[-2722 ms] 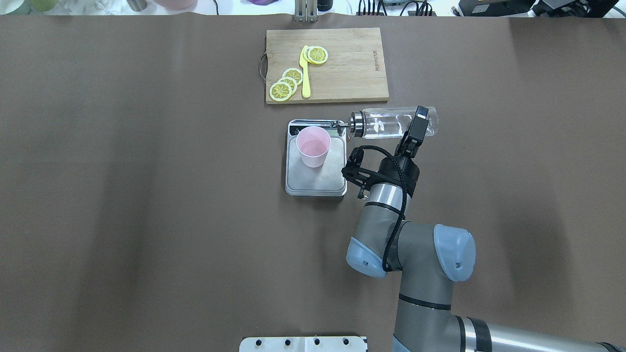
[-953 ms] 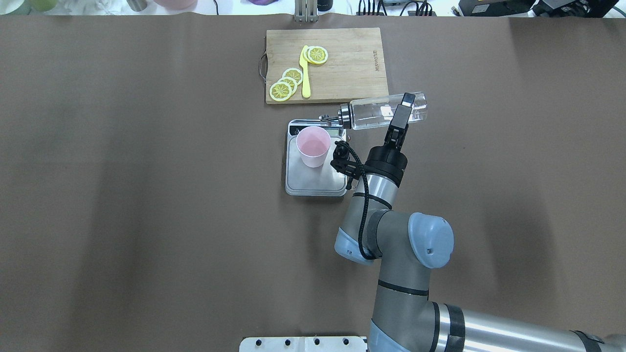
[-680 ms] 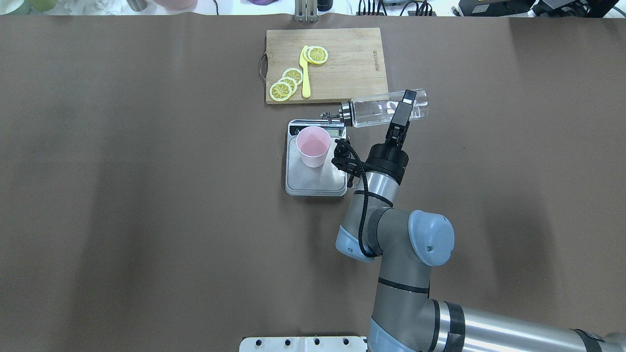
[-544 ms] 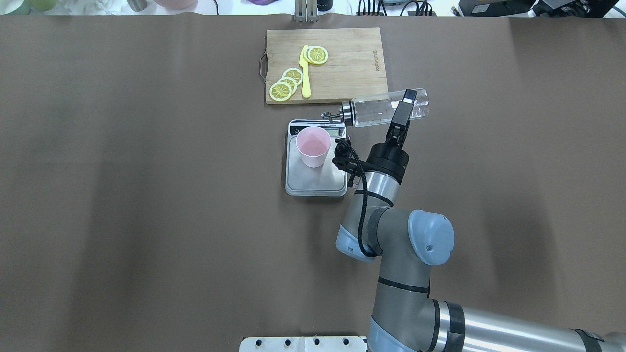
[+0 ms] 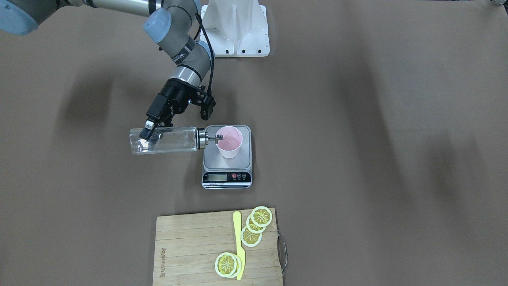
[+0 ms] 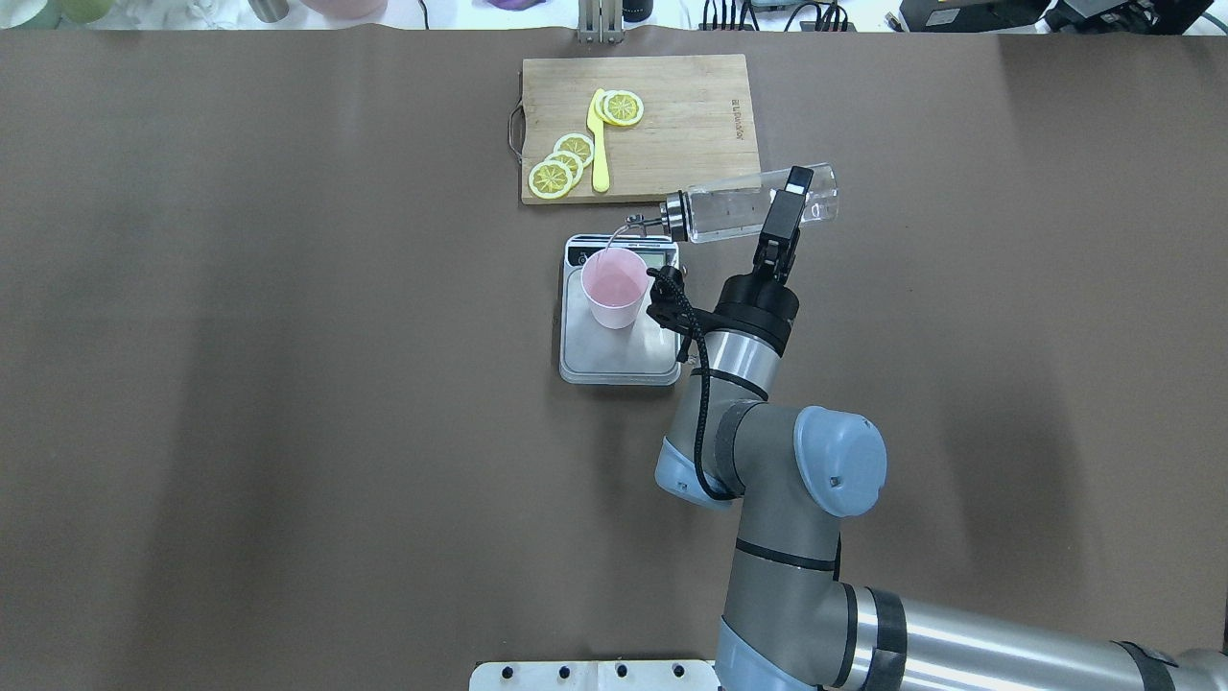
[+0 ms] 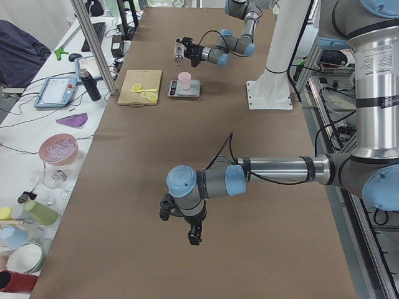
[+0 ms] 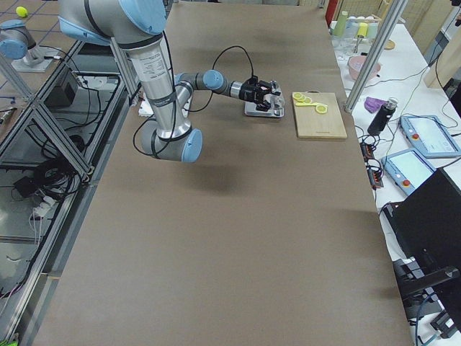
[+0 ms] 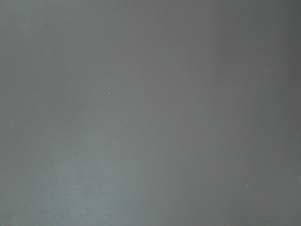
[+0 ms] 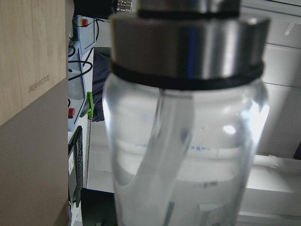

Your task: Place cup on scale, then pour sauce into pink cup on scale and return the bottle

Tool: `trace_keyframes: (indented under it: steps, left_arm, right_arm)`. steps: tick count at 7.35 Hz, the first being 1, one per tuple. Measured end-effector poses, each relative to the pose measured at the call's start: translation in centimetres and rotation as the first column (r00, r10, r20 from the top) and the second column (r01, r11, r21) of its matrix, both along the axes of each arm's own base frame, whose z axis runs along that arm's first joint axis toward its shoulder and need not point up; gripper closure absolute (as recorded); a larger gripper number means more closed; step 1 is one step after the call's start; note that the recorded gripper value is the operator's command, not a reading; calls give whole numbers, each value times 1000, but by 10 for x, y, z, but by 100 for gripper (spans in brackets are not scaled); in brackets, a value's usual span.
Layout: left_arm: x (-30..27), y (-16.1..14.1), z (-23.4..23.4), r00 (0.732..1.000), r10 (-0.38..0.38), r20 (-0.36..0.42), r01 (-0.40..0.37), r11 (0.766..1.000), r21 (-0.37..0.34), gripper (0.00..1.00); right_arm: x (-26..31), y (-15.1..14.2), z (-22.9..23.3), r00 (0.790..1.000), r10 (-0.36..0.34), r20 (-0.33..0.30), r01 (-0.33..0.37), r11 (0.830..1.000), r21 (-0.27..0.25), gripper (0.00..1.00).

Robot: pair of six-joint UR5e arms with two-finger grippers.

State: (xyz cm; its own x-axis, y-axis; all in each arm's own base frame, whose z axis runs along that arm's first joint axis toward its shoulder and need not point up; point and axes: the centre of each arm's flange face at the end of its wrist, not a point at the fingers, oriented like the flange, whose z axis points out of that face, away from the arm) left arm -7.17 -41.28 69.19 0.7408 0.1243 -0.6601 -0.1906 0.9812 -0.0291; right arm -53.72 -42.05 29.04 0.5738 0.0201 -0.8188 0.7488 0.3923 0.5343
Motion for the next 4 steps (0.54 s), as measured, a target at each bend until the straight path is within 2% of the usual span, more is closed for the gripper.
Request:
trace_keyframes:
  steps: [4]
  left_arm:
    - [3,-1,-2,999,-6,-32,6,1000,0,2]
  right_arm:
    - [2,-2,2,1000,3,-5,-3,1000,4,100]
